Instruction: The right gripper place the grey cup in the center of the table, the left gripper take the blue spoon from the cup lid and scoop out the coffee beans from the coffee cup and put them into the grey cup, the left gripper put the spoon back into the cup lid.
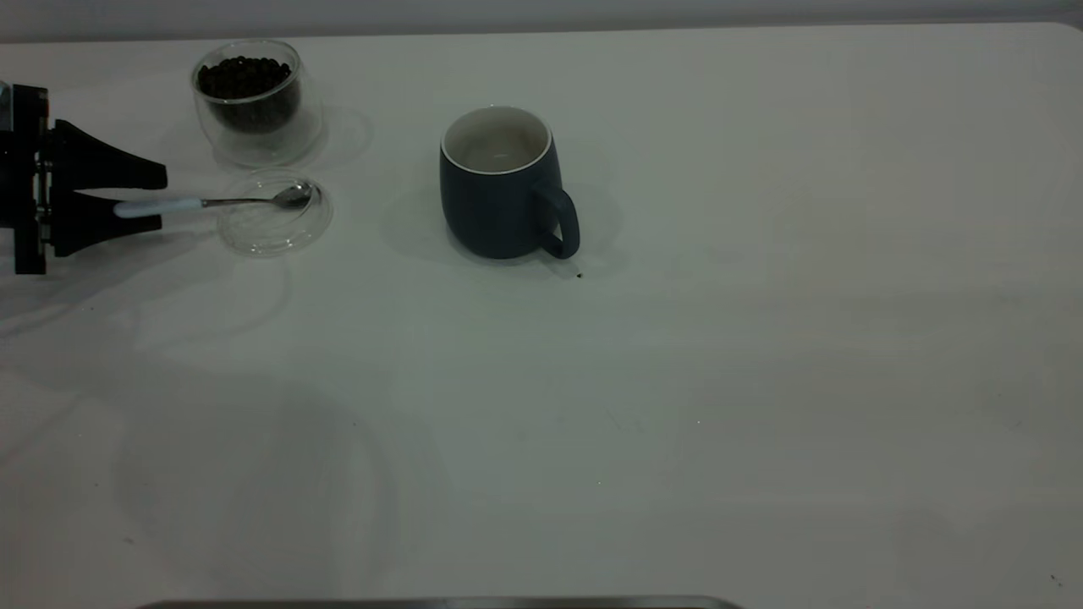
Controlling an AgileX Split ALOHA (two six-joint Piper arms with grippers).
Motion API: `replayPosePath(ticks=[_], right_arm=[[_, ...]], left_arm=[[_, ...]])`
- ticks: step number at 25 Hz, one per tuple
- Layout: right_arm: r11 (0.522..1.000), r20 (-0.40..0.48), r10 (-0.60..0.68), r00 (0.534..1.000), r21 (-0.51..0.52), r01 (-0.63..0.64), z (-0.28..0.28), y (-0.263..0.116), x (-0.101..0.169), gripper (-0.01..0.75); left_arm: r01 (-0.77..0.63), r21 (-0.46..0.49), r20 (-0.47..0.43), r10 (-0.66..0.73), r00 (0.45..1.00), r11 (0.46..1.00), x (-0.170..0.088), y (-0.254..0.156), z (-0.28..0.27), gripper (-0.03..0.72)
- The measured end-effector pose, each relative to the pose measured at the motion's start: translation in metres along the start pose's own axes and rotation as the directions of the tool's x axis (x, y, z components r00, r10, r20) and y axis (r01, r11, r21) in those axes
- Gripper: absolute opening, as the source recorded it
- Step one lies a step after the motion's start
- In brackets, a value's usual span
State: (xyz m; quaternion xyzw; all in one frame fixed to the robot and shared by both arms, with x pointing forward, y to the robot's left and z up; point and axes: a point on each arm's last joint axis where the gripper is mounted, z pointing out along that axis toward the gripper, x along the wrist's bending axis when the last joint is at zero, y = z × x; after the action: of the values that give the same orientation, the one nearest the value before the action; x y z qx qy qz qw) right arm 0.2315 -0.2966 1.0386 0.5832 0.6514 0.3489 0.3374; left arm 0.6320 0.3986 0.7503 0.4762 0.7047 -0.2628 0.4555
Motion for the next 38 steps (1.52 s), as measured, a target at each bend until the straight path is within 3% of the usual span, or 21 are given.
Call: replayPosePath(ticks=[5,14,18,22,26,31,35,38], right_arm=[[1.000,0.000,0.000,1.000,0.000,0.000,0.000,0.000,0.000,0.457],[1.000,0.000,0.000,1.000,0.000,0.000,0.000,0.000,0.000,0.457],[1.000,0.000,0.000,1.000,0.000,0.000,0.000,0.000,0.000,0.457],[1.000,0.000,0.000,1.000,0.000,0.000,0.000,0.000,0.000,0.457],[1.000,0.000,0.000,1.000,0.000,0.000,0.000,0.000,0.000,0.457],[1.000,0.000,-0.001,1.000,0.000,0.001,0.000,0.000,0.000,0.457],[1.000,0.000,-0.001,1.000,0.000,0.001,0.000,0.000,0.000,0.457],[1.000,0.000,-0.001,1.000,0.000,0.001,0.000,0.000,0.000,0.457]], left_arm=[[0.003,-0.013,-0.013,-0.004,1.000,1.000,0.003,0.001,-0.003,0.507],[0.052,-0.120,-0.025,-0.055,0.998,0.991,0.019,0.008,-0.034,0.512],[0.099,-0.189,0.096,-0.082,0.992,0.977,0.015,0.013,-0.053,0.512],[0.173,-0.355,0.210,-0.102,0.972,0.919,0.000,0.032,-0.092,0.512],[0.055,-0.421,0.184,0.026,0.983,0.905,-0.052,0.045,-0.129,0.512],[-0.163,-0.481,0.133,0.255,0.958,0.861,-0.149,0.049,-0.164,0.512],[-0.369,-0.466,0.071,0.450,0.890,0.804,-0.234,0.031,-0.175,0.512],[-0.557,-0.356,-0.020,0.590,0.807,0.750,-0.293,0.000,-0.175,0.512]])
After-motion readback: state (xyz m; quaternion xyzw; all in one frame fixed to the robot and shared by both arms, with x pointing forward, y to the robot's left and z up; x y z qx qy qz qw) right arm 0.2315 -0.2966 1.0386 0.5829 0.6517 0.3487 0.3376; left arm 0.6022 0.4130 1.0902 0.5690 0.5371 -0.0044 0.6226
